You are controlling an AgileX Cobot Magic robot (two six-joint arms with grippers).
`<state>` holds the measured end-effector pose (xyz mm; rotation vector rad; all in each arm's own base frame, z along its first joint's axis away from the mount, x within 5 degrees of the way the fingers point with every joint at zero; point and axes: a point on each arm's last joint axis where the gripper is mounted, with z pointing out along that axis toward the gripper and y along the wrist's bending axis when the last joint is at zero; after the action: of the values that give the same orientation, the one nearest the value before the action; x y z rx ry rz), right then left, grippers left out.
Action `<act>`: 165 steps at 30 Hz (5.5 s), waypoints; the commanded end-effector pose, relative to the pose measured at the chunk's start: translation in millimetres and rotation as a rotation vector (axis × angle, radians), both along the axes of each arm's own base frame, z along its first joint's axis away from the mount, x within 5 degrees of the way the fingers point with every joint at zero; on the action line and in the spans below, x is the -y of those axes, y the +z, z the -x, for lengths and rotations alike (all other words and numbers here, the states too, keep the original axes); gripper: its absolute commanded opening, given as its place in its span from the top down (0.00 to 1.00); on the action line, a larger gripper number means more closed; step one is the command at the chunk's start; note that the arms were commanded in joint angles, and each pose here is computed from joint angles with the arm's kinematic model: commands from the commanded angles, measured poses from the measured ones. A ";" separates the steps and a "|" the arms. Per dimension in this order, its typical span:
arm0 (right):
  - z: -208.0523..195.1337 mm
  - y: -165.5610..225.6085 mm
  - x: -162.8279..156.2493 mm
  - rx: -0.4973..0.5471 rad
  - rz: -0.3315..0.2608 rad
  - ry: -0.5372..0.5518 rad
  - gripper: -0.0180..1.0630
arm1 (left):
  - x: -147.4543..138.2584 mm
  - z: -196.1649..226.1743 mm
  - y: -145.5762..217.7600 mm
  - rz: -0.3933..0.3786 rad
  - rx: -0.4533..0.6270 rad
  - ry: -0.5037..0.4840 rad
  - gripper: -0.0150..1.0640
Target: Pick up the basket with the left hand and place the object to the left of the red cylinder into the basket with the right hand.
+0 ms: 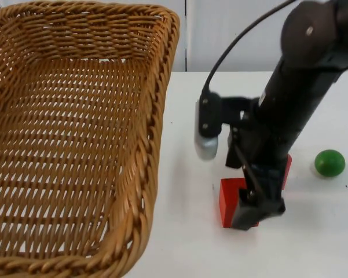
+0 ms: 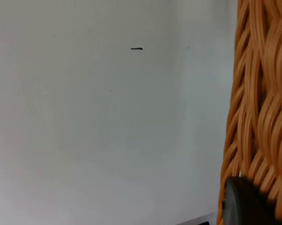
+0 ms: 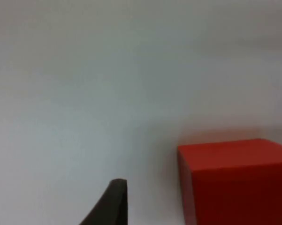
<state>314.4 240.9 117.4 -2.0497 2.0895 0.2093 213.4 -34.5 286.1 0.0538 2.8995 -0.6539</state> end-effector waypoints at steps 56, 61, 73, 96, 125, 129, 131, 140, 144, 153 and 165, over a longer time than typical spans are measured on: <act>8.7 42.9 3.4 0.018 0.009 -0.044 0.98 | 3.1 2.0 4.2 0.034 0.009 0.004 0.99; 19.4 73.9 14.1 0.004 0.036 -0.032 0.98 | 3.1 2.0 4.2 0.034 0.009 0.004 0.99; 41.1 136.7 29.2 0.066 -0.017 -0.048 0.98 | 3.1 2.0 4.2 0.034 0.009 0.004 0.99; 82.9 225.6 47.1 0.210 -0.295 -0.090 0.98 | 2.7 0.5 2.0 0.030 -0.001 0.003 0.99; 70.0 240.9 -79.6 0.219 -0.500 -0.001 0.98 | 2.7 0.5 2.0 0.029 0.000 0.002 0.99; 60.2 225.0 -93.7 0.167 -0.503 -0.043 0.98 | 2.7 0.5 2.0 0.029 0.000 0.002 0.99; 57.6 219.7 -96.5 0.161 -0.501 -0.055 0.98 | 2.7 0.5 2.0 0.029 0.000 0.002 0.99; 50.9 201.2 -106.1 0.122 -0.500 -0.085 0.98 | 2.7 0.5 2.0 0.029 0.000 0.001 0.99; 48.6 189.2 -109.3 0.097 -0.470 -0.084 0.90 | 3.0 0.5 2.1 0.033 0.000 0.002 0.99; 47.9 181.8 -110.7 0.077 -0.447 -0.081 0.62 | 3.0 0.5 2.1 0.033 0.000 0.002 0.99; 51.5 192.0 -106.8 0.074 -0.460 -0.097 0.19 | 3.0 0.5 2.1 0.033 0.000 0.002 0.99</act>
<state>267.1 348.6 298.4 -1.6716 1.8914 0.5175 213.5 -34.5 285.7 0.0539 2.9027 -0.6551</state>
